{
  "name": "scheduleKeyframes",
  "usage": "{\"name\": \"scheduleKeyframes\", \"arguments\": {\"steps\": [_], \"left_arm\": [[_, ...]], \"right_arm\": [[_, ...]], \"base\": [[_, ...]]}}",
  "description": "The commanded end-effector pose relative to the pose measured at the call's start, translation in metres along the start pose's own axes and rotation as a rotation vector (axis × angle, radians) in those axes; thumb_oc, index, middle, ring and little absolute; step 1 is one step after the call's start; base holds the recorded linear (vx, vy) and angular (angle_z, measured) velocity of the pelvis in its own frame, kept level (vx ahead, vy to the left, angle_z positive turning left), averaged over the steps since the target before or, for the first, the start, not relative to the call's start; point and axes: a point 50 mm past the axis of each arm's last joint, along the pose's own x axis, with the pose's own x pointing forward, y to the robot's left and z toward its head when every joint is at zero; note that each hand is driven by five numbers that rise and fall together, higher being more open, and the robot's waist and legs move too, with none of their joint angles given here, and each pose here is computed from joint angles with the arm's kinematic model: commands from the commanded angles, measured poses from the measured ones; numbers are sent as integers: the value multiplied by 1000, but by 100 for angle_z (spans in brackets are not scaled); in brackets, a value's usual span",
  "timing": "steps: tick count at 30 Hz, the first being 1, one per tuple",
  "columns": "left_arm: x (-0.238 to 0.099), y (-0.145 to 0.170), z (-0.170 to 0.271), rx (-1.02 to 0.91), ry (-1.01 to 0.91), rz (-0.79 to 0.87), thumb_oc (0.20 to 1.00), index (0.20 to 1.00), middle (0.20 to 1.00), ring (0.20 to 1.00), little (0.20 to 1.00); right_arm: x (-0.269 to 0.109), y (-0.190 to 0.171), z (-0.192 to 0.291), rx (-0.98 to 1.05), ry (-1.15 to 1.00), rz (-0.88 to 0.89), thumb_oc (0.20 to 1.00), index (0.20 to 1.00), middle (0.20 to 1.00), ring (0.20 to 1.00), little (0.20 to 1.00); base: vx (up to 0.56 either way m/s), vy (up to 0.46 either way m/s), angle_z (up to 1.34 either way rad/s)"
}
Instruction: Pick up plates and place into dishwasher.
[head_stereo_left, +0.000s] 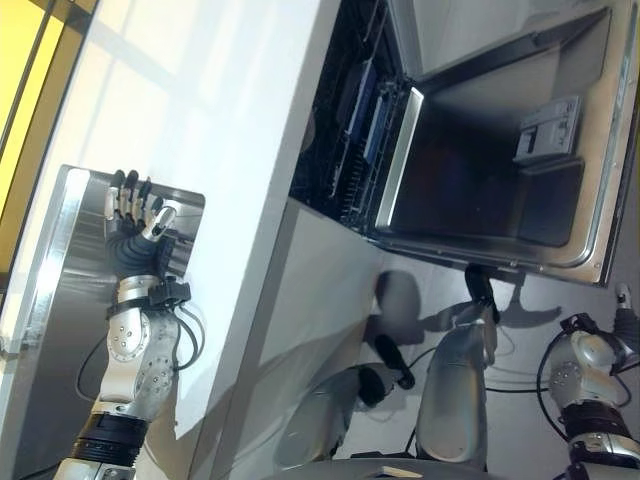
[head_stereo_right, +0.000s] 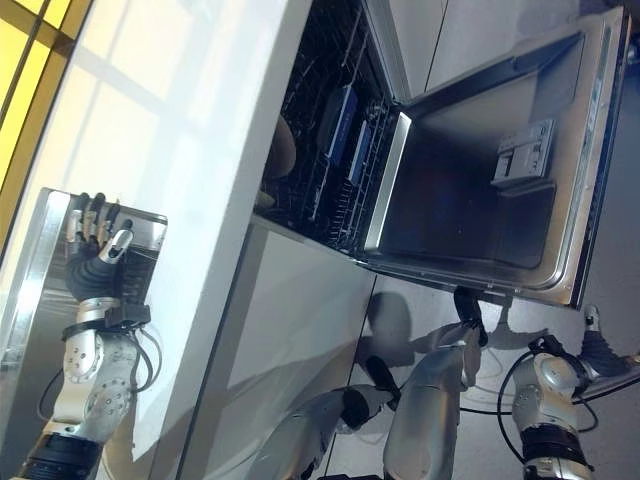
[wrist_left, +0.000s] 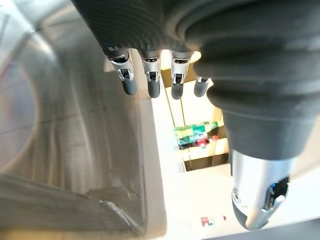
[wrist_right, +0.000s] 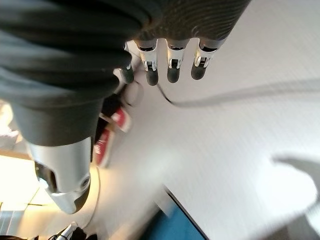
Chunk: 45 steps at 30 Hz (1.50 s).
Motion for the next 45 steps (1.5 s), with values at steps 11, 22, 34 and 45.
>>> {"name": "scheduleKeyframes", "arguments": {"steps": [11, 22, 34, 45], "left_arm": [[-33, -95, -37, -170, 147, -259, 1000, 1000, 1000, 1000, 1000], [-24, -83, -22, -175, 119, -282, 1000, 1000, 1000, 1000, 1000], [-14, -70, -20, -200, 119, -222, 1000, 1000, 1000, 1000, 1000], [-15, -60, -25, -130, 185, -208, 1000, 1000, 1000, 1000, 1000]], "right_arm": [[-12, 104, 75, 370, -115, 717, 1000, 1000, 1000, 1000, 1000], [-107, 165, 76, 194, 33, 1598, 1000, 1000, 1000, 1000, 1000], [-199, 171, 89, 249, -75, 1886, 1000, 1000, 1000, 1000, 1000], [-198, 157, 67, 307, -28, 1844, 1000, 1000, 1000, 1000, 1000]], "base": [[-28, -120, 5], [-10, -51, -7], [6, 59, 10], [82, 34, 38]]}}
